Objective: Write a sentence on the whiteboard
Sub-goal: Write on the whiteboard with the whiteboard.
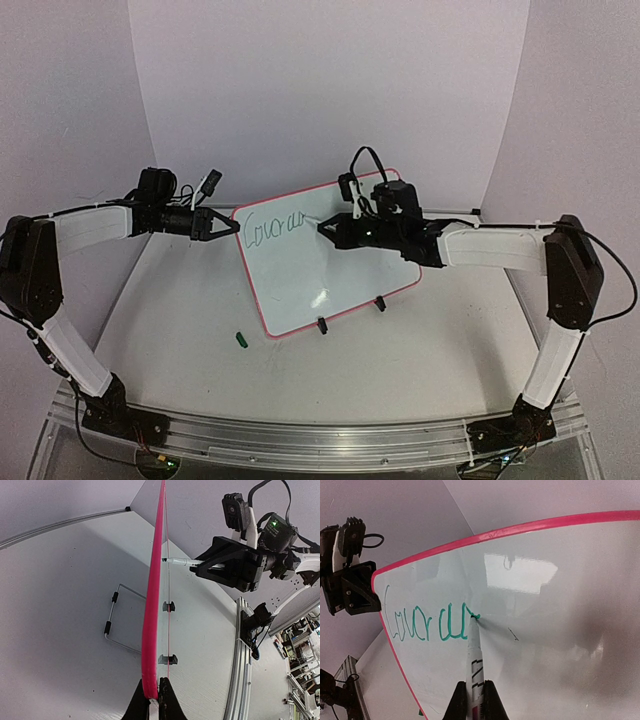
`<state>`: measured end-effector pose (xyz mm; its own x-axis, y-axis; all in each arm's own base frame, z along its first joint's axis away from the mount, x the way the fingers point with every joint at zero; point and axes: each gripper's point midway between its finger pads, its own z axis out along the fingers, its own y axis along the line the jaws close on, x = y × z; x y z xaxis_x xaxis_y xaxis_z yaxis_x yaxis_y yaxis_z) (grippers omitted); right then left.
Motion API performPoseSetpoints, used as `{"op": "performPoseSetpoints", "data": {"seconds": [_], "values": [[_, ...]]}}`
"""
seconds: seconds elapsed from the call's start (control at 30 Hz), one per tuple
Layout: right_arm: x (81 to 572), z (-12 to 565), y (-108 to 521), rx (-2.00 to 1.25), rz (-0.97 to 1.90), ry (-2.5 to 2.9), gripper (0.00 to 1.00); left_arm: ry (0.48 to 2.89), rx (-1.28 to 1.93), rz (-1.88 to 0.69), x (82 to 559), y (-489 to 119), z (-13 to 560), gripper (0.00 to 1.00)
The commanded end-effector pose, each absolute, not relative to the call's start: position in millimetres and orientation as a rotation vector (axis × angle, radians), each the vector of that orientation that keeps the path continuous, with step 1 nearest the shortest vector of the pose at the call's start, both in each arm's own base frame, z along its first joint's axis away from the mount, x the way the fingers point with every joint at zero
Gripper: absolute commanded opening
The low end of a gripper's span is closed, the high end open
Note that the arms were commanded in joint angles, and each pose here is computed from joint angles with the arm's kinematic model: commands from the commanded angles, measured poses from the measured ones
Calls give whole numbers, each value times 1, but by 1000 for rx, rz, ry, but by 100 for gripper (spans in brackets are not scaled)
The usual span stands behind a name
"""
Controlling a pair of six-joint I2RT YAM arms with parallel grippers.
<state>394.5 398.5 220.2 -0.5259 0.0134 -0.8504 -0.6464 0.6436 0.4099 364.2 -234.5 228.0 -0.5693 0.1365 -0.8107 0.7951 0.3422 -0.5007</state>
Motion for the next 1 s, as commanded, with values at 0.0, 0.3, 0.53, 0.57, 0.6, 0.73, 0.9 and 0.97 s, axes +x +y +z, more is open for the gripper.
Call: {"op": "performPoseSetpoints", "data": {"seconds": [0.0, 0.3, 0.53, 0.57, 0.6, 0.73, 0.9, 0.97], "values": [[390, 206, 390, -480, 913, 1992, 0, 1903, 916, -1191, 356, -246, 227, 0], [373, 189, 391, -514, 965, 2024, 0, 1903, 917, -1192, 356, -246, 227, 0], [365, 205, 407, -563, 1000, 1979, 0, 1903, 917, -1192, 356, -246, 227, 0], [366, 208, 409, -562, 1004, 1968, 0, 1903, 918, -1193, 356, -247, 227, 0], [368, 213, 411, -558, 1010, 1955, 0, 1903, 918, -1192, 356, -247, 227, 0], [367, 245, 413, -536, 1073, 1862, 0, 1905, 917, -1192, 356, -247, 226, 0], [359, 282, 404, -508, 1106, 1766, 0, 1903, 918, -1191, 356, -247, 227, 0], [359, 286, 401, -503, 1090, 1757, 0, 1903, 919, -1192, 356, -247, 227, 0]]}}
